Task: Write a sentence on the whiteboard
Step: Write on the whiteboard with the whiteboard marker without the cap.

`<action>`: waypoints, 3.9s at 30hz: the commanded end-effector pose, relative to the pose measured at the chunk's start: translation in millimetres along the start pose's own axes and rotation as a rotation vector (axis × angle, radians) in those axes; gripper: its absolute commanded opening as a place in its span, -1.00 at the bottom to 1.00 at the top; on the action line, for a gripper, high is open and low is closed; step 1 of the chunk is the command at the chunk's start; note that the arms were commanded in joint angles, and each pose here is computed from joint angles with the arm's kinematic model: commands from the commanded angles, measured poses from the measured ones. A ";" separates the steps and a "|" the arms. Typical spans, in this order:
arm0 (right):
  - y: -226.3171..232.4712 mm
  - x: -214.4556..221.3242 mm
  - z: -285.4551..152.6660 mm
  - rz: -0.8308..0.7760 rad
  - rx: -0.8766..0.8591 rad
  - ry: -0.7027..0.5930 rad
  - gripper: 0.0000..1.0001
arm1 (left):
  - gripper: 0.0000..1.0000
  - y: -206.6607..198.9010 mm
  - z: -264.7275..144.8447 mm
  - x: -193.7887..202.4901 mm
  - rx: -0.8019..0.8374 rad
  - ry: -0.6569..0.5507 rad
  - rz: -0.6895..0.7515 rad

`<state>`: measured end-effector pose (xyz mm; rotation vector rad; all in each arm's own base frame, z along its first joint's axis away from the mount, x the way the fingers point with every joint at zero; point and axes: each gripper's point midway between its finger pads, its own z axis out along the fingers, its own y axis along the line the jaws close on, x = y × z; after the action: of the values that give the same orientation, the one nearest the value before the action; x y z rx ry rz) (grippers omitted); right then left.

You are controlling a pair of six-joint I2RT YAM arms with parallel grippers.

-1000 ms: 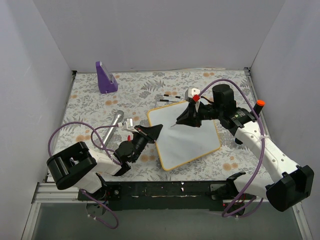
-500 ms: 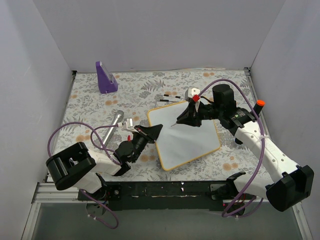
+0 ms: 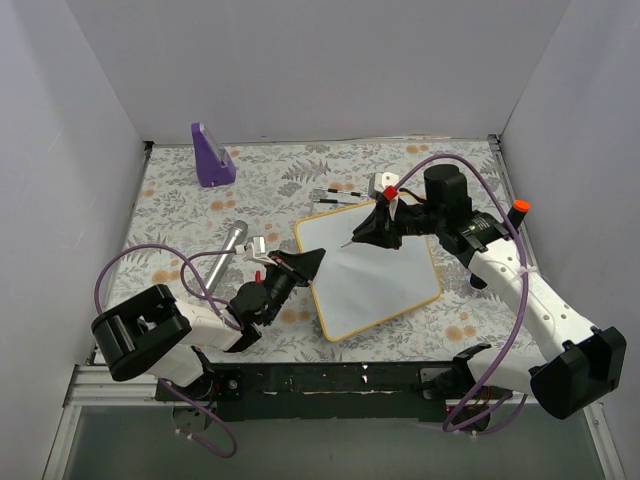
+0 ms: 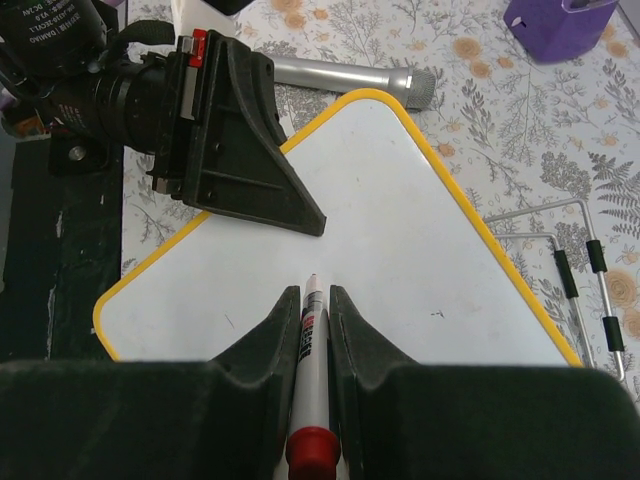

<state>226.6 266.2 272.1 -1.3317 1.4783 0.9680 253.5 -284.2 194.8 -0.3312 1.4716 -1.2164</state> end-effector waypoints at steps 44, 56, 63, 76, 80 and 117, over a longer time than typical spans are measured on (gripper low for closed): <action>-25.4 -29.8 12.6 -0.023 0.158 -0.060 -0.97 | -1.00 -28.6 2.9 -26.5 0.070 -0.101 -0.011; -33.9 -18.7 25.3 0.070 0.177 -0.088 -0.97 | -1.00 -30.8 3.8 -25.4 0.078 -0.098 -0.025; -39.1 -20.3 29.3 0.102 0.183 -0.099 -0.97 | -1.00 -30.8 3.0 -24.2 0.080 -0.097 -0.028; -45.3 -13.2 36.9 0.154 0.187 -0.098 -0.97 | -1.00 -31.7 0.5 -25.9 0.088 -0.102 -0.030; -44.9 -10.5 38.5 0.157 0.183 -0.093 -0.97 | -1.00 -31.8 0.2 -26.1 0.089 -0.103 -0.031; -24.1 19.1 34.8 0.188 0.137 -0.028 -0.97 | -1.00 -31.1 -0.2 -25.7 0.090 -0.104 -0.035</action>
<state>264.3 295.1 245.9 -1.0629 1.6540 0.9769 252.1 -284.5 193.0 -0.3549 1.4803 -1.2139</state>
